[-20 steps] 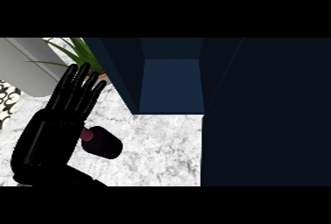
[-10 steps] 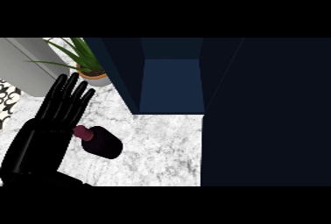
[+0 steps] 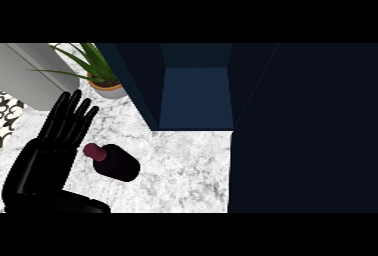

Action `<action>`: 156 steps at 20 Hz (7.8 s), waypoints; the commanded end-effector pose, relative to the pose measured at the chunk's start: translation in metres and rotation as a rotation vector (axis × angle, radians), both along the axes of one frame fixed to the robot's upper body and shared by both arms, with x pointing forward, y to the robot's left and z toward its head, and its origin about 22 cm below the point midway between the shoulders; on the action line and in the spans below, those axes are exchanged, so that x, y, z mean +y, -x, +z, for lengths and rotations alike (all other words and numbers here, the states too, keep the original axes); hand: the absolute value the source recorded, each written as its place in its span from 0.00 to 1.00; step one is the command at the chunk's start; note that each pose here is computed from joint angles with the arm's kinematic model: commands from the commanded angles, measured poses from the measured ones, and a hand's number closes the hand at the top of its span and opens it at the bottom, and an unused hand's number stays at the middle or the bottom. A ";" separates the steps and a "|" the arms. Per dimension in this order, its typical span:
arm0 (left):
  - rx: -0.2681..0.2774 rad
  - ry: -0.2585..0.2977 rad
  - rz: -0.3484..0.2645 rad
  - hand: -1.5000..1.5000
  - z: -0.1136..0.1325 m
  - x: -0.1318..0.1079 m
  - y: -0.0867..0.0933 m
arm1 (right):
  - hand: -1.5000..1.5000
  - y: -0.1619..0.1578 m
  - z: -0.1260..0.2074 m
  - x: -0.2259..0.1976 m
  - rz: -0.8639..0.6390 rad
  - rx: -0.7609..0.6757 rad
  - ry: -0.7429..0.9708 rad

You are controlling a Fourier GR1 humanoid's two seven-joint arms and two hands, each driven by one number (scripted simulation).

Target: Pick up the wine, place it into the cabinet and close the cabinet

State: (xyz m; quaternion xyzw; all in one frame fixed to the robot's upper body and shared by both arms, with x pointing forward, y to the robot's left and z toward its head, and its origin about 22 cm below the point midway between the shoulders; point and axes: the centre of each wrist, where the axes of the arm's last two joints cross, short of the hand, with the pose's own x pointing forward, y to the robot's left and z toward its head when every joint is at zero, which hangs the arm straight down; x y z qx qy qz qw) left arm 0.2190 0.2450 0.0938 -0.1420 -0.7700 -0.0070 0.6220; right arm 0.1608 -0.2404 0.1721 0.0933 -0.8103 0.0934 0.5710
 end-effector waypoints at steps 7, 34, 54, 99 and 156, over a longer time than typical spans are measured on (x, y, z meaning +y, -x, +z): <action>0.043 -0.025 0.039 0.00 -0.026 0.053 -0.003 | 0.00 0.008 -0.014 0.005 0.027 -0.004 0.001; 0.146 -0.106 0.029 0.00 -0.138 0.079 -0.018 | 0.00 0.004 -0.002 0.015 0.032 -0.008 -0.003; 0.215 -0.069 -0.015 0.00 -0.224 0.065 -0.016 | 0.00 0.016 0.002 -0.004 0.031 -0.020 0.012; 0.171 0.131 0.221 1.00 -0.287 0.050 0.076 | 0.00 0.003 -0.016 0.002 -0.014 0.002 0.022; -0.040 -0.008 0.125 1.00 -0.068 -0.156 -0.091 | 0.00 -0.033 -0.025 -0.006 0.000 -0.016 0.013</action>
